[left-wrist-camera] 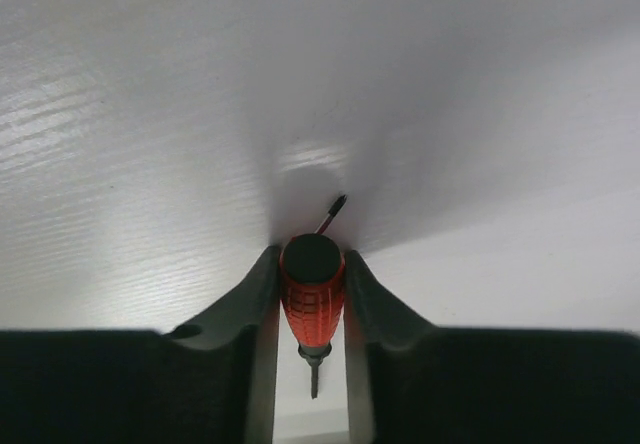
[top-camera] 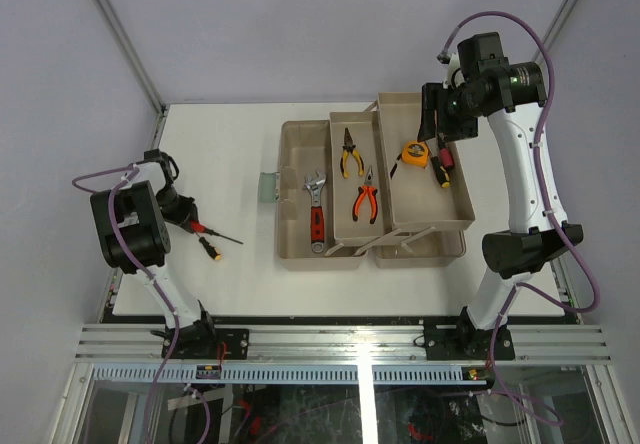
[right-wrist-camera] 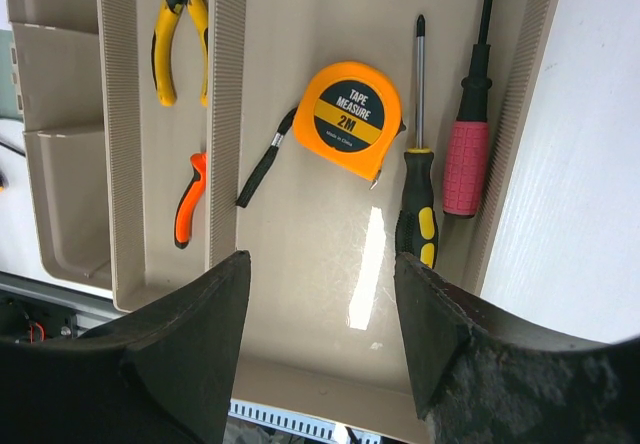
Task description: Pack the tool kit
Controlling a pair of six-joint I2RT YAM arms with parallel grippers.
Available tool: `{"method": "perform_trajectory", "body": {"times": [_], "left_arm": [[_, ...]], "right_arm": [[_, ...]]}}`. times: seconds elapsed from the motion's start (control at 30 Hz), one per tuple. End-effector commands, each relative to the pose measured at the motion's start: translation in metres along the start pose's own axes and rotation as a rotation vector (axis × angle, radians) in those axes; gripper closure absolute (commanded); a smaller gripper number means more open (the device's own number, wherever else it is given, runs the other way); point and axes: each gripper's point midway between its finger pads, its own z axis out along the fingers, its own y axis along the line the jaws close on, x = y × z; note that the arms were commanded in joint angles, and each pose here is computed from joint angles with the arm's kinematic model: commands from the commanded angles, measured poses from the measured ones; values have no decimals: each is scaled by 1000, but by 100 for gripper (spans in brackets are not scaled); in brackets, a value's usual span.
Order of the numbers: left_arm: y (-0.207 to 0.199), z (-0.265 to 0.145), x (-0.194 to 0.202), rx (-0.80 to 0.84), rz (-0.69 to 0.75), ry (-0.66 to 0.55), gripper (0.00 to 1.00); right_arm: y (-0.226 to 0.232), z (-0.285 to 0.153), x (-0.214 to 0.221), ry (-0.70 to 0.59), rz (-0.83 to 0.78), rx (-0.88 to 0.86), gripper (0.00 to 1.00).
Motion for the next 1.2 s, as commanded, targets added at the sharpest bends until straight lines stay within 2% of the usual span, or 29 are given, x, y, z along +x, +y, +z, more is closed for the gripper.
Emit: {"method": "perform_trajectory", "body": {"times": [0.0, 0.07, 0.1, 0.47, 0.6, 0.67, 0.8, 0.9, 1.03, 1.17], "left_arm": [[-19, -5, -12, 53, 8, -43, 88], [-22, -10, -11, 74, 17, -37, 98], [-25, -14, -12, 86, 21, -37, 100], [-62, -84, -26, 275, 124, -82, 100], [-109, -133, -28, 467, 220, -141, 100], [-142, -169, -20, 615, 293, -157, 100], [-208, -252, 20, 966, 450, -102, 100], [-241, -314, 59, 1211, 567, -57, 100], [-258, -393, 127, 1494, 747, 39, 100], [-256, -432, 207, 1618, 935, 184, 100]], "right_arm": [[8, -19, 3, -27, -13, -25, 34], [8, -19, 5, -23, -10, -23, 34], [7, -18, 5, -22, -10, -23, 34], [6, -15, 7, -23, -8, -18, 34], [3, -14, 9, -25, -8, -4, 34], [-1, -13, 9, -28, -3, 19, 34], [-11, -15, 3, -75, 26, 81, 33], [-17, -26, -5, -156, 45, 121, 31], [-28, -50, -16, -287, 66, 185, 25], [-40, -66, -16, -379, 92, 245, 19]]}}
